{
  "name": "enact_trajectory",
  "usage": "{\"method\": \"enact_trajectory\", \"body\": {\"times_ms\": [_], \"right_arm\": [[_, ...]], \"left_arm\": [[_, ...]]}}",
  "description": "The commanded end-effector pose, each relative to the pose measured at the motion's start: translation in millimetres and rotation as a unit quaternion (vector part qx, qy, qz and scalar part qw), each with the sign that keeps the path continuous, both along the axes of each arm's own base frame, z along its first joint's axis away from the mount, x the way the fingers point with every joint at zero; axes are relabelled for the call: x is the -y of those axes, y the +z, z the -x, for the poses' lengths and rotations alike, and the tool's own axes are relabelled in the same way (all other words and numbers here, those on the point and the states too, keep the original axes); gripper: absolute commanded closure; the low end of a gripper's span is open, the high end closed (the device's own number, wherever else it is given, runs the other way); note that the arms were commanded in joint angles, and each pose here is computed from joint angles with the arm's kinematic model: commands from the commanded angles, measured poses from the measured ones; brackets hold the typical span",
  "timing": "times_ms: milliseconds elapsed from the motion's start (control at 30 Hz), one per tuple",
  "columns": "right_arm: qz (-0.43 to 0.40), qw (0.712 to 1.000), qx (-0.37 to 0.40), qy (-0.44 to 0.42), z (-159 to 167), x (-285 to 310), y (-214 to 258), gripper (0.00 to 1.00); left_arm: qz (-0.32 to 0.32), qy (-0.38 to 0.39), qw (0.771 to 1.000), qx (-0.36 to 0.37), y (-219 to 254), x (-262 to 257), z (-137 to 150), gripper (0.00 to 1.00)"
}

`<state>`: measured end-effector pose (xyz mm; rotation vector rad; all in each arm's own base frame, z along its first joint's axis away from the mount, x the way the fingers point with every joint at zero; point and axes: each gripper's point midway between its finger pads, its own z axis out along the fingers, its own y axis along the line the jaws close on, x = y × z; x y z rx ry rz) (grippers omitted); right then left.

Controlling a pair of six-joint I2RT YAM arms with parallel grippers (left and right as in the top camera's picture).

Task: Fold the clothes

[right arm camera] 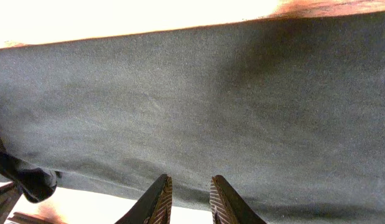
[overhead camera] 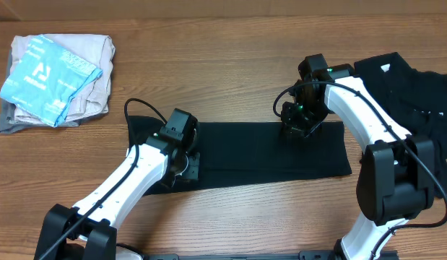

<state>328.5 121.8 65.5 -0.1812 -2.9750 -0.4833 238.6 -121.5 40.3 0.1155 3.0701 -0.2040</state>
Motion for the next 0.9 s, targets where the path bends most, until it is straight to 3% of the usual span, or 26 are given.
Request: {"method": "enact_trajectory", "body": {"times_ms": [0,300,467,867], "right_arm": [[-0.002,1.0,0.03,0.0,-9.1,0.4,15.6,0.74],[-0.002,0.999,0.032,0.0,-9.8,0.1,15.6,0.74],[-0.003,0.999,0.035,0.0,-11.3,0.0,15.7,0.71],[-0.003,0.999,0.033,0.0,-10.3,0.2,15.6,0.75]], "left_arm": [[0.007,0.002,0.999,0.034,33.7,8.3,-24.9,0.96],[-0.001,0.049,0.999,-0.019,33.7,7.0,-1.8,0.9],[-0.014,0.051,0.998,-0.047,19.4,3.1,16.5,0.96],[0.019,0.048,0.998,-0.028,-16.6,9.7,18.2,0.95]]}}
